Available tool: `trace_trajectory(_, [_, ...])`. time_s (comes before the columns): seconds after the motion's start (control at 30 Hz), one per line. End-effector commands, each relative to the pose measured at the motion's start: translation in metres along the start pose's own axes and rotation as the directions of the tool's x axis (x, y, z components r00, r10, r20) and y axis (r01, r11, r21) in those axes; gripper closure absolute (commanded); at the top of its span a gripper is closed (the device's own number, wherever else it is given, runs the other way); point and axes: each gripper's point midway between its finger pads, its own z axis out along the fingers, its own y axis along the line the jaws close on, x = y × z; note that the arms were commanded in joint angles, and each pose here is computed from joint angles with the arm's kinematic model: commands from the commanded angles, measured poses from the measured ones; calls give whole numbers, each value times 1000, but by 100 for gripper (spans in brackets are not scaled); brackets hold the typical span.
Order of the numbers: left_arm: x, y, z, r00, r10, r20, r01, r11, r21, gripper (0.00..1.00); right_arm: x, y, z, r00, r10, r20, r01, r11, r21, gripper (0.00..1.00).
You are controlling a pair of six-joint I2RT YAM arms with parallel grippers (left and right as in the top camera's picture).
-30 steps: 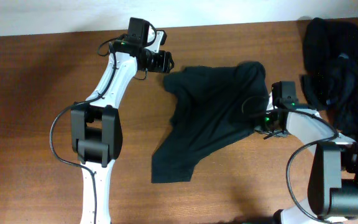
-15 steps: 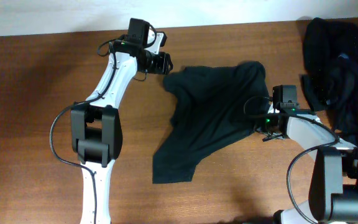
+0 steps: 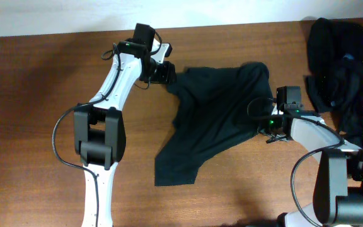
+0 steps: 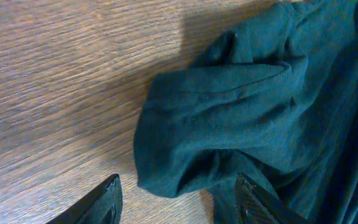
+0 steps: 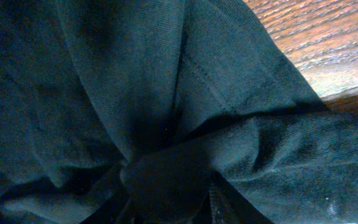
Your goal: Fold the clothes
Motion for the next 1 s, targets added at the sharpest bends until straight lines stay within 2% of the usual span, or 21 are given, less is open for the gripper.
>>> trace_trajectory(0.0, [6,-4,22,999,39,-31,-39,999,23,42,48,-12,24,987,35,-157,-32,999,20,62])
trace_trajectory(0.3, [3,9,39,999,49,-18,-49,998,-24,44,48,-12,24,987,35,-158,-32,999,18,62])
trace_trajectory(0.37, [1,9,39,999,53,-9,-53,998,-25,63,48,-12,24,987,35,-157,-32,999,18,62])
trace_trajectory(0.4, [0,8,40,998,55,-4,-55,998,-24,78,48,-12,24,987,35,-158,-32,999,18,62])
trace_trajectory(0.43, [-1,9,39,998,56,0,-56,998,-28,84,48,-12,24,987,35,-157,-32,999,18,62])
trace_trajectory(0.63, [-8,31,35,999,46,25,-43,994,-105,98,49,-12,24,987,35,-160,-32,999,19,62])
trace_trajectory(0.73, [-10,59,27,999,26,33,-19,979,-205,99,49,-12,24,986,35,-161,-32,999,20,62])
trace_trajectory(0.97, [-18,90,15,997,-4,78,23,968,-250,100,49,-13,24,986,35,-160,-32,999,23,62])
